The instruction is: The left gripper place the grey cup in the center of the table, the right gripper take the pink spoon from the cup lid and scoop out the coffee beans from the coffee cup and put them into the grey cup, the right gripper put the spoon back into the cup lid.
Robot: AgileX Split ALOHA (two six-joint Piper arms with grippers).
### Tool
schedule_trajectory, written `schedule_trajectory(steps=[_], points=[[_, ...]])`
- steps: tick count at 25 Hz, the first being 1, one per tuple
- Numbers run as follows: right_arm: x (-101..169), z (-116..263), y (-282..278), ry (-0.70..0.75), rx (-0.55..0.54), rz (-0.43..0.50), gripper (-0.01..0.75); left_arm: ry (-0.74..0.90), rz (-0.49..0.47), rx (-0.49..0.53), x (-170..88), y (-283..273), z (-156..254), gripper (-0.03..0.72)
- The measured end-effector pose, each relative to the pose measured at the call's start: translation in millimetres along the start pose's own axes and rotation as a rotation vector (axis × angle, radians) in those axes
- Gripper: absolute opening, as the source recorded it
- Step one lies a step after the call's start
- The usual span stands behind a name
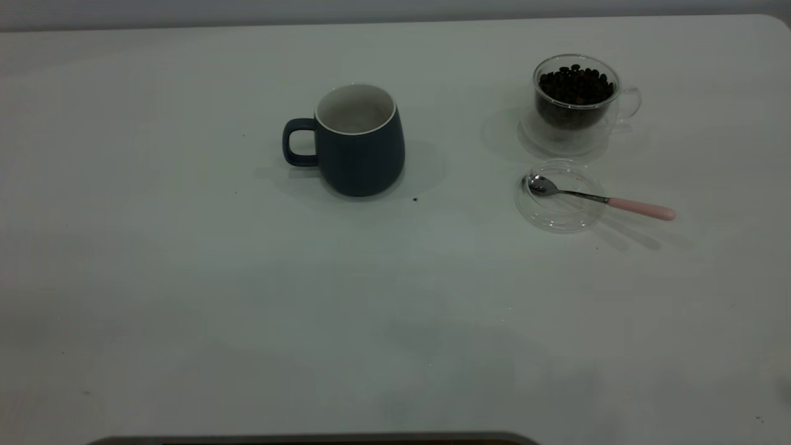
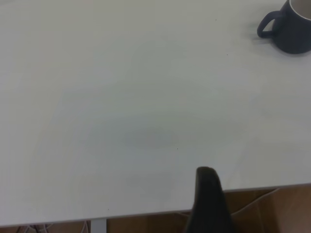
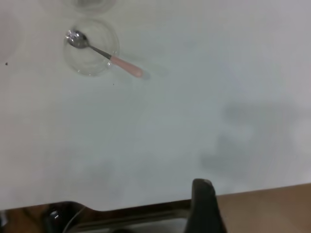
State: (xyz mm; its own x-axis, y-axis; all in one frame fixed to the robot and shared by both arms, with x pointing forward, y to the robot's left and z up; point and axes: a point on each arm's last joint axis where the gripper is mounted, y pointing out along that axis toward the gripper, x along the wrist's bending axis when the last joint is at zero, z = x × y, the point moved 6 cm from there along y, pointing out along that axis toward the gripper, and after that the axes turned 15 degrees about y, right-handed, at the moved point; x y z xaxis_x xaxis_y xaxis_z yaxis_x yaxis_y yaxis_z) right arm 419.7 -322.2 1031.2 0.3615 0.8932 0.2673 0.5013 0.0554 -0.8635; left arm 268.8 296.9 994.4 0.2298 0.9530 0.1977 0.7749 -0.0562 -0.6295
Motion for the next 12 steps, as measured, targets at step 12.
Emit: schedule_trajectory(steps=[12], points=[[-2.0,70.2,-34.2,-0.113,-0.162,-0.061,0.591,0.0,0.0,0.0,0.0,0.0,0.0,0.586]])
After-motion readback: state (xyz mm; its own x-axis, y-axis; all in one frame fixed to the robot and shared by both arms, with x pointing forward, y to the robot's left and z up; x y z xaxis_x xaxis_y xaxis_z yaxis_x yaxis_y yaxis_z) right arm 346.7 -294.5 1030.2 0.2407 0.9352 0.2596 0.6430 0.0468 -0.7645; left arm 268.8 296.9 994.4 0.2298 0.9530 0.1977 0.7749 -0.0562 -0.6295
